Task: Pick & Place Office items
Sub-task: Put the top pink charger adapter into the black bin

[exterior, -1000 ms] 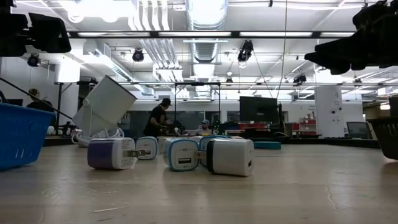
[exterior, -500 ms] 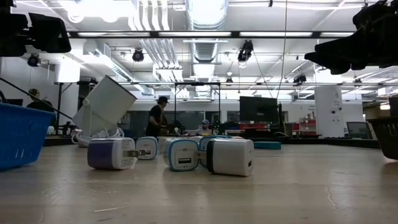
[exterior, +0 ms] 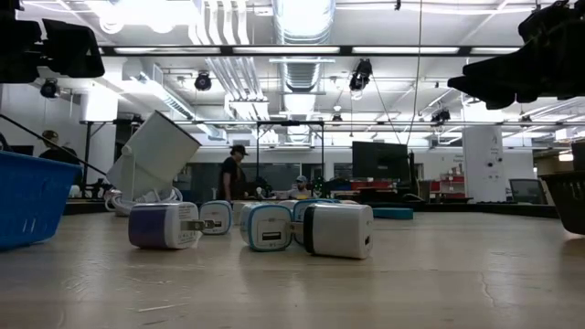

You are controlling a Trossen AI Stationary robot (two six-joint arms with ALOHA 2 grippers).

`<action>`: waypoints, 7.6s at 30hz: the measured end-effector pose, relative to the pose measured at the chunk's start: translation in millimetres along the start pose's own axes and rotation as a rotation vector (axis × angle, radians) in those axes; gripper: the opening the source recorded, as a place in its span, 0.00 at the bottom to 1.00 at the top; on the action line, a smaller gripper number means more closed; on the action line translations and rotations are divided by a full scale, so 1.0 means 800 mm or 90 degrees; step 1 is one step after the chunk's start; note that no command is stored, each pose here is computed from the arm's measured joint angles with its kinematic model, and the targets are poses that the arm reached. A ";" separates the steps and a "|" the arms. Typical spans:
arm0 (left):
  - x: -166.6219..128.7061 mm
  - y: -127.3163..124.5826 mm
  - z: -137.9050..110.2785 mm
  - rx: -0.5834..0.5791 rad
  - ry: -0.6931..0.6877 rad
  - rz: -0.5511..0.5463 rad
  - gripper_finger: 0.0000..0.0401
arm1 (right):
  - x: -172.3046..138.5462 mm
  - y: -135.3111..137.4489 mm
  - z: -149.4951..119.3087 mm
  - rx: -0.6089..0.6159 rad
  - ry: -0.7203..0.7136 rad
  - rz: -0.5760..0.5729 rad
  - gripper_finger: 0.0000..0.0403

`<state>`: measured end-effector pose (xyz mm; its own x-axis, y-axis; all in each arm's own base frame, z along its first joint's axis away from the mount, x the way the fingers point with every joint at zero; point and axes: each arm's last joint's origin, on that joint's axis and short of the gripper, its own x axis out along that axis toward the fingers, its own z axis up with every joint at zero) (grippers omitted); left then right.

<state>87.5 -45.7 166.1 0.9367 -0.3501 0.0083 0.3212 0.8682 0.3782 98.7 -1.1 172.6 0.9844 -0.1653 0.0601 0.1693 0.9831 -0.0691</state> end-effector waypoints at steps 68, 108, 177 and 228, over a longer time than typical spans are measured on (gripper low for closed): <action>0.000 0.000 0.000 0.000 -0.001 -0.001 0.58 | 0.092 0.007 0.068 0.165 0.248 -0.176 0.63; 0.000 0.000 0.000 0.000 -0.001 -0.001 0.58 | 0.123 0.019 0.058 -0.121 0.289 -0.036 0.62; 0.000 0.000 0.000 0.000 0.000 -0.001 0.58 | 0.275 0.023 -0.024 -0.331 0.506 0.383 0.62; 0.000 0.000 0.000 0.000 -0.001 0.000 0.58 | 0.292 0.027 -0.083 -0.293 0.549 0.413 0.53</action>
<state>87.6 -45.8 166.1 0.9364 -0.3509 0.0088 0.3217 0.8679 0.3784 335.1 -23.8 119.0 0.5690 0.1848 -0.8013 -0.5491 0.8108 -0.2028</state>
